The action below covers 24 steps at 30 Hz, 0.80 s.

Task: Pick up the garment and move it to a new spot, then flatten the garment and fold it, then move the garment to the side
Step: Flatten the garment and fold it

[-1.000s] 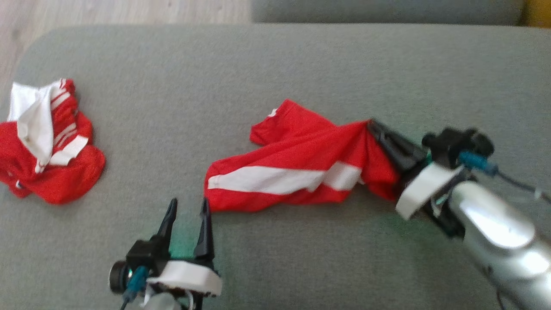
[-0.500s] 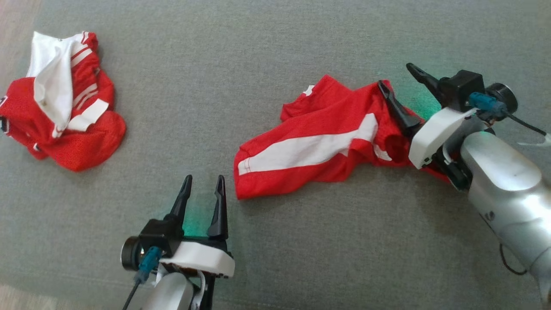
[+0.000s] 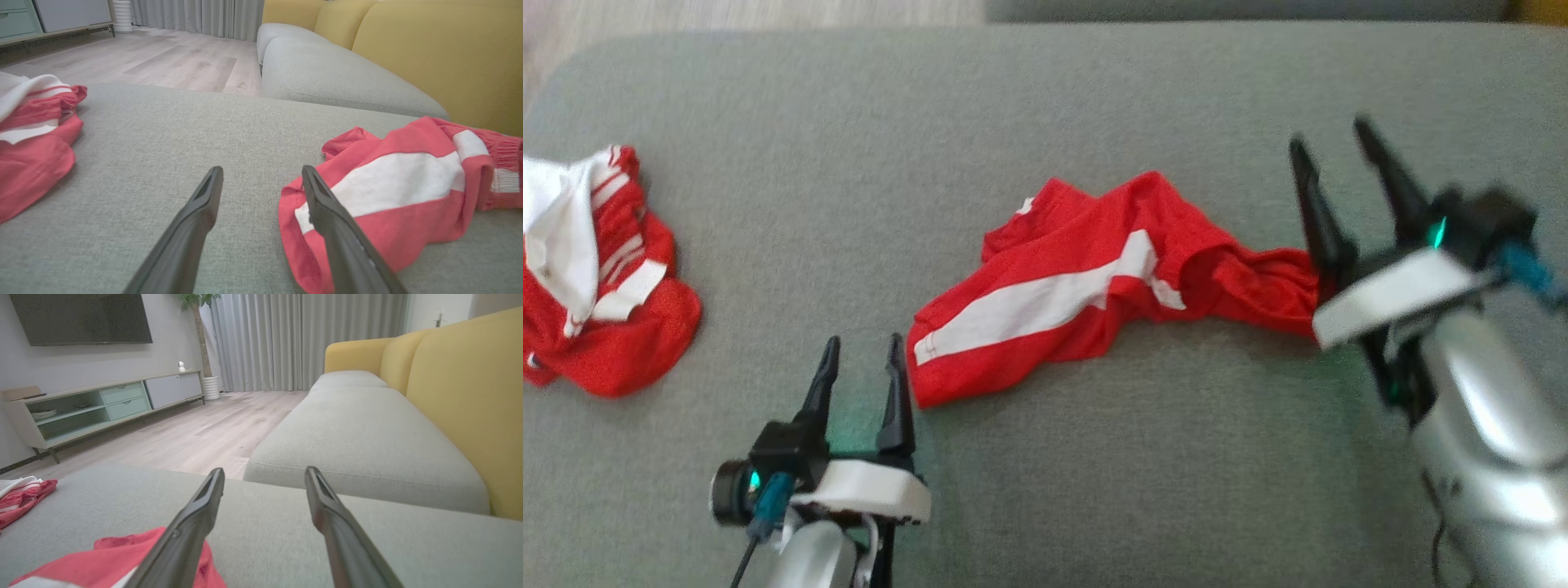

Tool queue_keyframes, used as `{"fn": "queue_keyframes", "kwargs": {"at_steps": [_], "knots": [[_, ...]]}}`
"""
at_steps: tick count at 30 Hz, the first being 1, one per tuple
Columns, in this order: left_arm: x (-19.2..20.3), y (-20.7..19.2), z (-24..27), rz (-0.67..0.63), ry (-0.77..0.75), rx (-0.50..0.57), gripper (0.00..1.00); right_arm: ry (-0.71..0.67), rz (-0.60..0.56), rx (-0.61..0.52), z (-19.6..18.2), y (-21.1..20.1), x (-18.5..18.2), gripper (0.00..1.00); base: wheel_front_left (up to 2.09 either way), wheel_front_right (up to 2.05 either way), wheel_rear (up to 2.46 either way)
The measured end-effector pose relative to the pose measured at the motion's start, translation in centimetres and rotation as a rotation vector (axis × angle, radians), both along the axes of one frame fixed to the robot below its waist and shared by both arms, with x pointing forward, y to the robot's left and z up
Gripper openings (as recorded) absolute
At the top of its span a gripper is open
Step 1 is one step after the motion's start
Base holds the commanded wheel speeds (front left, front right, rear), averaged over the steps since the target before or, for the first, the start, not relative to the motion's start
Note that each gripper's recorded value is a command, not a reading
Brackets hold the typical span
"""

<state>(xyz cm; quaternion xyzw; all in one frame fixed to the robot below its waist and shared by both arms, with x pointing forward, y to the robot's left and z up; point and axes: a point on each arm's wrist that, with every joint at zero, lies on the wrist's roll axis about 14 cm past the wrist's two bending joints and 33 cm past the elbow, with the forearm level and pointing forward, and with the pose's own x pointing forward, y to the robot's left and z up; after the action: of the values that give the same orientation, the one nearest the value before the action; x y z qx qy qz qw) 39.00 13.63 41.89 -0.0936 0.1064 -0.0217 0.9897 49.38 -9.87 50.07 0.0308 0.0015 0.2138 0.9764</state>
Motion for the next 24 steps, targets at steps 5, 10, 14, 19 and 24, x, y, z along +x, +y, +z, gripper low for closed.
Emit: {"fn": "queue_keyframes", "kwargs": {"at_steps": [5,10,14,19,24], "knots": [[-1.2,0.3,0.6,0.002,-0.018,0.030,1.00,0.045,-0.085,0.025,-1.7,-2.0,-4.7,1.00,0.00,0.00,0.00],[-3.4,0.4,0.3,-0.003,-0.007,0.048,1.00,0.122,-0.127,0.023,-4.3,-2.6,-9.2,1.00,0.00,0.00,0.00],[-4.6,0.8,0.2,0.006,-0.004,0.055,1.00,0.171,-0.147,0.014,-6.0,-2.9,-11.7,1.00,0.00,0.00,0.00],[-5.2,0.9,0.0,0.004,0.000,0.062,1.00,0.175,-0.126,-0.004,-6.3,-2.3,-12.3,1.00,0.00,0.00,0.00],[-5.4,0.8,-0.4,0.002,0.014,0.060,1.00,0.208,-0.039,-0.022,-7.3,0.4,-12.4,1.00,0.00,0.00,0.00]]}}
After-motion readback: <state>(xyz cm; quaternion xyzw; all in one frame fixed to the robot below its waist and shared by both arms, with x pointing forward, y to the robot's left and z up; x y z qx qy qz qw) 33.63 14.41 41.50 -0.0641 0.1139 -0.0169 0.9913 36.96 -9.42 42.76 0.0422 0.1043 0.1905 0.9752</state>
